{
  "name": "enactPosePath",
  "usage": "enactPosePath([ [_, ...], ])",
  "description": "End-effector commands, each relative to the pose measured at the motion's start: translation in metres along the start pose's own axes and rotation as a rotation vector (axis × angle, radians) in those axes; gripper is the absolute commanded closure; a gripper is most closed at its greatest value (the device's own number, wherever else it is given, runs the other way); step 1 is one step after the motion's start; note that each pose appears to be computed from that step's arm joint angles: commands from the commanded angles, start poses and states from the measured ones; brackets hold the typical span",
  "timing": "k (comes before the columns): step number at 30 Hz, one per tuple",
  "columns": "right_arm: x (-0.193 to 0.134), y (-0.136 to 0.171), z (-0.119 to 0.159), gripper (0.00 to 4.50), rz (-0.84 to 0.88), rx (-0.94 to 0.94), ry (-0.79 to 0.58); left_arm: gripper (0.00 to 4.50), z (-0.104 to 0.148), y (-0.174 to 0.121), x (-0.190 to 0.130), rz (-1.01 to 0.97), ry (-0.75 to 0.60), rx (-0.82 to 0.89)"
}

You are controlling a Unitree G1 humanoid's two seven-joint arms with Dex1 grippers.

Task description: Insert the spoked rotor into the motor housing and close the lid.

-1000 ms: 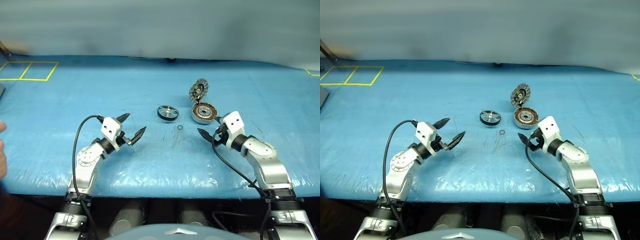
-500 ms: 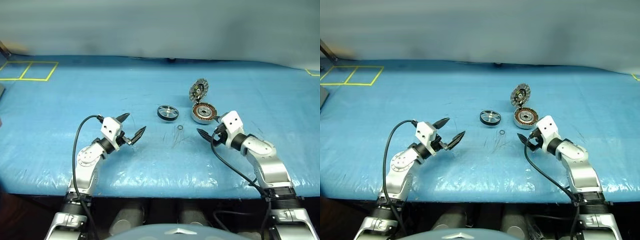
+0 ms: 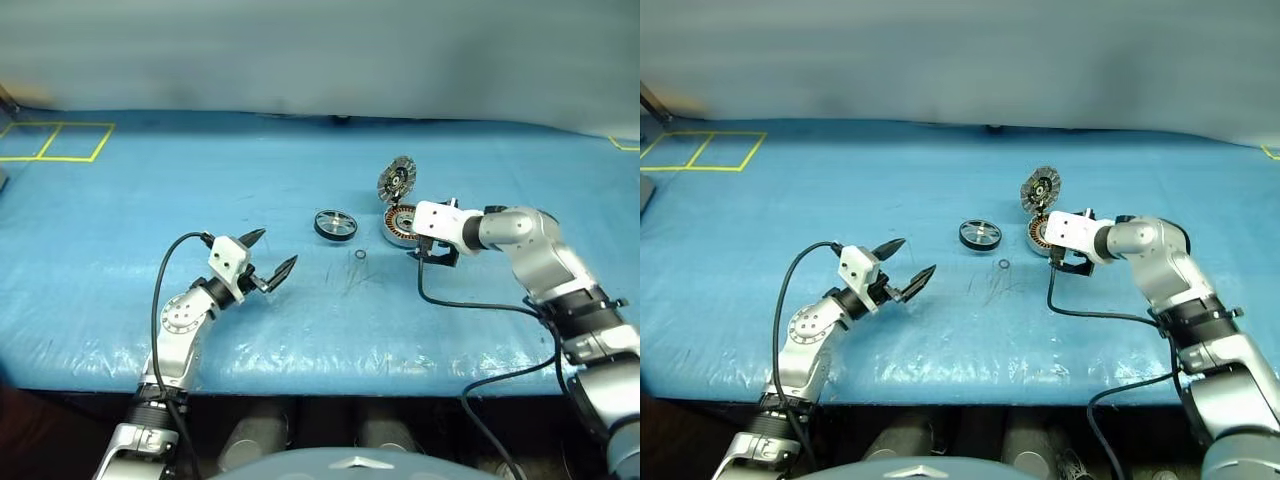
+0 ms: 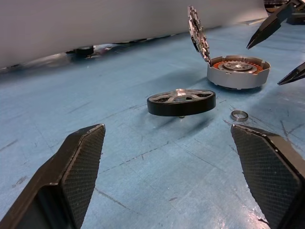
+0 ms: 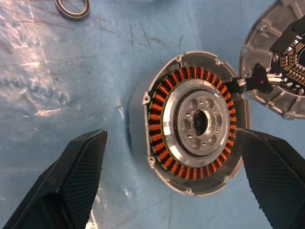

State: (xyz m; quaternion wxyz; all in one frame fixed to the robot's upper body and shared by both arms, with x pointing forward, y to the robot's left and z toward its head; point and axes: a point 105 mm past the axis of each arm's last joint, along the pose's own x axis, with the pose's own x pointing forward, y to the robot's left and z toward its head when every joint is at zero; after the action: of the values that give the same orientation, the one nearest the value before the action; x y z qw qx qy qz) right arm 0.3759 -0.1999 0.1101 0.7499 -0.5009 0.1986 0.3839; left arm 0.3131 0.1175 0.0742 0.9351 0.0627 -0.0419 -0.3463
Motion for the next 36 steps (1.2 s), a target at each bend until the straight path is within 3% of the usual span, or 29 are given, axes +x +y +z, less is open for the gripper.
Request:
enactPosePath([
  [1,0.001,-0.010,0.005,0.00,0.009,-0.069,0.012,0.00,0.009,0.000,-0.001,0.005,-0.032,0.029],
  [22,0.024,0.010,-0.019,0.00,0.152,-0.030,0.091,0.00,0.007,-0.002,-0.005,0.013,-0.020,0.029],
  [25,0.029,0.011,-0.030,0.55,0.166,-0.007,0.125,0.00,0.007,-0.002,-0.005,0.014,-0.019,0.032],
  [29,0.032,0.011,-0.038,1.82,0.172,-0.009,0.159,0.00,0.007,-0.002,-0.006,0.012,-0.018,0.033],
  [32,0.033,0.013,-0.042,1.82,0.188,-0.017,0.173,0.00,0.007,-0.003,-0.005,0.009,-0.016,0.032],
  [36,0.034,0.015,-0.044,2.30,0.200,-0.022,0.178,0.00,0.007,-0.005,-0.003,0.005,-0.019,0.031],
])
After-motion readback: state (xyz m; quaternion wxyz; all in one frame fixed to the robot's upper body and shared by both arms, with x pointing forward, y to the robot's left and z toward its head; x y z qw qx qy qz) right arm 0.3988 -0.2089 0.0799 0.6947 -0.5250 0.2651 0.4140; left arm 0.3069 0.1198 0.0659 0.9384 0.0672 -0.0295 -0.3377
